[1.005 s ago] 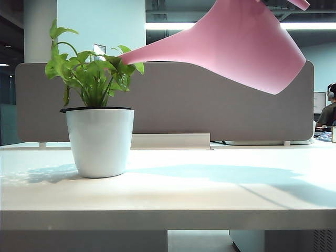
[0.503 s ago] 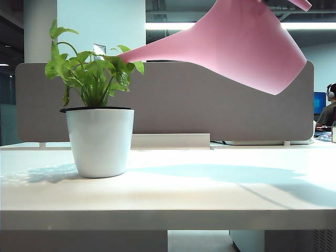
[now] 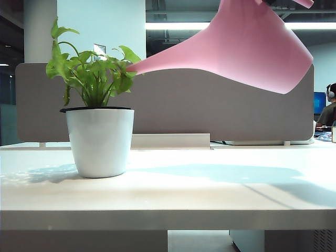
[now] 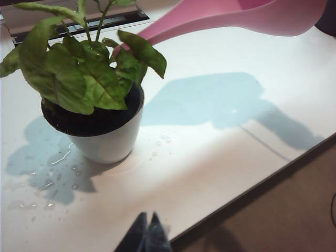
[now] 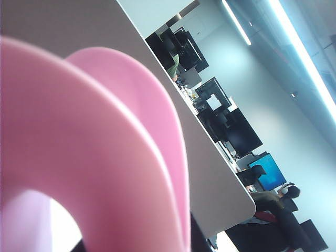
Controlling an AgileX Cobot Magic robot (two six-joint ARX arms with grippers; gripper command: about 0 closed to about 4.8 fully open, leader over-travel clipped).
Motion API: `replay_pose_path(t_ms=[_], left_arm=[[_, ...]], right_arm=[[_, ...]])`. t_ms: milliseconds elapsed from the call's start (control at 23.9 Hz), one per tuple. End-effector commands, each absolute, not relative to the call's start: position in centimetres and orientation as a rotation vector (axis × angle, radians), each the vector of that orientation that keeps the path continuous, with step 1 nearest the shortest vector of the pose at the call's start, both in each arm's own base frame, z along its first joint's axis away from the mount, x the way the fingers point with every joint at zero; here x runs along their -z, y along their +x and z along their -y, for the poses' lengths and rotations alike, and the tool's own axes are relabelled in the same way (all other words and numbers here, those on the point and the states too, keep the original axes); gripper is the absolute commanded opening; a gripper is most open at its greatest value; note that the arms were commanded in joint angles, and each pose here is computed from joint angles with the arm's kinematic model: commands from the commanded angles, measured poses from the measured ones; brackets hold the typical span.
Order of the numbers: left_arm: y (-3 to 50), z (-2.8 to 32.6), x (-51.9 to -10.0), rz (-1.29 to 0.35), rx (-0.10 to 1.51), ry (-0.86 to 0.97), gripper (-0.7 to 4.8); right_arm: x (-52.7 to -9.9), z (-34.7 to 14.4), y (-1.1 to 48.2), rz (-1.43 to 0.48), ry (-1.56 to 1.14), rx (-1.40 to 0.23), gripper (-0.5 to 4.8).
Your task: Pick up the watering can from the table, water the potted plant, and put the can back.
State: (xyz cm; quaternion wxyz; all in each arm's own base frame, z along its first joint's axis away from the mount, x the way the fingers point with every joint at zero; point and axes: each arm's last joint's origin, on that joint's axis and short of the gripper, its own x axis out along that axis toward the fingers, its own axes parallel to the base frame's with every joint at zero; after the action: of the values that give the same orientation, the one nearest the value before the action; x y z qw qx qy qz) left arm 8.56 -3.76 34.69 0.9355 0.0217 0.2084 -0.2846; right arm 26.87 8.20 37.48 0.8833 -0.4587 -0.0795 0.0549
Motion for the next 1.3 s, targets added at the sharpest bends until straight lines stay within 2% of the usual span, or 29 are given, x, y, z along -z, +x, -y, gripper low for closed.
replay_pose_path(t_ms=[42,335,628,1005,1089,1299], left_arm=[[8.5,3.7,-34.8,-0.415,0.582,0.044,0.03],[8.5,3.7,-34.8,-0.415,0.582,0.044,0.03],[8.5,3.7,-34.8,-0.415,0.582,0.044,0.03],[8.5,3.7,-34.8,-0.415,0.582,0.044,0.03],[8.5,3.7,-34.8,-0.415,0.582,0.044,0.03],[8.5,3.7,-34.8,-0.415,0.582,0.044,0.03]], right_arm=[[-39.0,-8.1,26.4,0.254,-0.933,-0.07,-0.06],[-39.0,-8.1,26.4,0.254,-0.932,-0.07,-0.06],[-38.3,-8.0,26.6,0.206,-0.771,-0.068,-0.06],[-32.3,-7.9,26.3,0.168,-0.438,-0.087,-0.06],[-30.6,-7.6,25.9,0.177,-0.296,-0.053,-0.06],[-27.5,-7.2,25.0,0.169,-0.165,-0.025,-0.06]])
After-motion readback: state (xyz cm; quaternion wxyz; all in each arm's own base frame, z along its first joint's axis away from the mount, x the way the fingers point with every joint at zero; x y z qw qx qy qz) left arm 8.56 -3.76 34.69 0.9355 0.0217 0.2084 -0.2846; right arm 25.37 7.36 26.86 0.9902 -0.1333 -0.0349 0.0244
